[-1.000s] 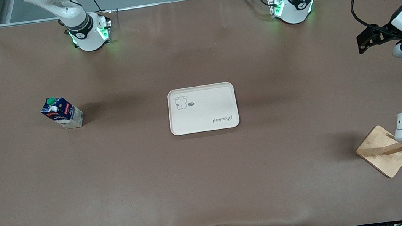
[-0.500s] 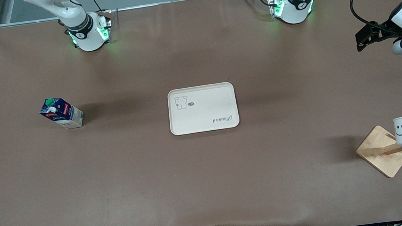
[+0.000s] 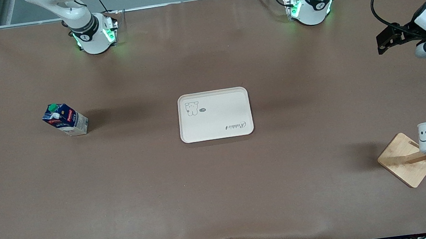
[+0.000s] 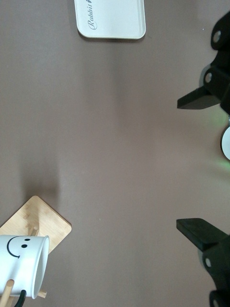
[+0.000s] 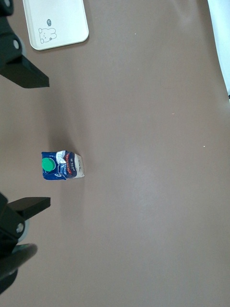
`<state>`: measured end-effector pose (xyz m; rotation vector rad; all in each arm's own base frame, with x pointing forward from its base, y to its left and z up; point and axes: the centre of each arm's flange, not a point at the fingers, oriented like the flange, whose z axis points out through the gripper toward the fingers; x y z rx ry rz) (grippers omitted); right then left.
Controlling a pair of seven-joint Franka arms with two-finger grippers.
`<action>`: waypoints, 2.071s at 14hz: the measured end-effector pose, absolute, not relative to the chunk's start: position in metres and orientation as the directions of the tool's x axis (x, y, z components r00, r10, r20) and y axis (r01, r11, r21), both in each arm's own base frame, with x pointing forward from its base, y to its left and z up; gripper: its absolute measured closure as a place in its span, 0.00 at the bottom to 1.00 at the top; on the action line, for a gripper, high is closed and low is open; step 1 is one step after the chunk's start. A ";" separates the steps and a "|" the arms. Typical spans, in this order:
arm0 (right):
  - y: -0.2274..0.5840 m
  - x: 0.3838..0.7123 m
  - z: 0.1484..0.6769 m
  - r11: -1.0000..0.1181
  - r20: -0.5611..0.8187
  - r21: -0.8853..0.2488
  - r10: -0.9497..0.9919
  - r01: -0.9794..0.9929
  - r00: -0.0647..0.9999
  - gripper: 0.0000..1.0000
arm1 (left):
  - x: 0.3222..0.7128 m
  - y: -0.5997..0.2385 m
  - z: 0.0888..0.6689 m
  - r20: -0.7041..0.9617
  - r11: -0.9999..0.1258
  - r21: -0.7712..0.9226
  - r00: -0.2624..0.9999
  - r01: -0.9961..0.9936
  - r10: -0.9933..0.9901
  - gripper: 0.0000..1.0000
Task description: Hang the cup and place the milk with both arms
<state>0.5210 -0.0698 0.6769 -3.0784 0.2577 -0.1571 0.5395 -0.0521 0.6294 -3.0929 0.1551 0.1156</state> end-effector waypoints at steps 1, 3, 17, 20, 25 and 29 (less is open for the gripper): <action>-0.070 0.521 0.678 -0.985 0.097 -0.057 -0.168 -0.163 0.981 0.00 | 0.539 -0.054 0.629 -0.077 -0.994 -0.027 0.992 -0.103 -0.100 0.00; -0.069 0.518 0.678 -0.985 0.082 -0.056 -0.167 -0.163 0.983 0.00 | 0.539 -0.058 0.629 -0.076 -0.994 -0.009 0.991 -0.107 -0.106 0.00; -0.065 0.512 0.685 -0.986 0.048 -0.054 -0.159 -0.157 0.986 0.00 | 0.539 -0.068 0.637 -0.055 -0.999 -0.012 0.998 -0.037 -0.036 0.00; -0.067 0.522 0.686 -0.986 0.100 -0.055 -0.162 -0.157 0.982 0.00 | 0.539 -0.067 0.637 -0.053 -0.999 -0.012 0.998 -0.040 -0.039 0.00; -0.070 0.529 0.682 -0.985 0.114 -0.054 -0.167 -0.162 0.979 0.00 | 0.539 -0.067 0.642 -0.043 -0.999 -0.011 0.998 -0.051 -0.050 0.00; -0.070 0.529 0.682 -0.985 0.116 -0.054 -0.168 -0.163 0.979 0.00 | 0.539 -0.065 0.642 -0.042 -0.999 -0.011 0.998 -0.048 -0.047 0.00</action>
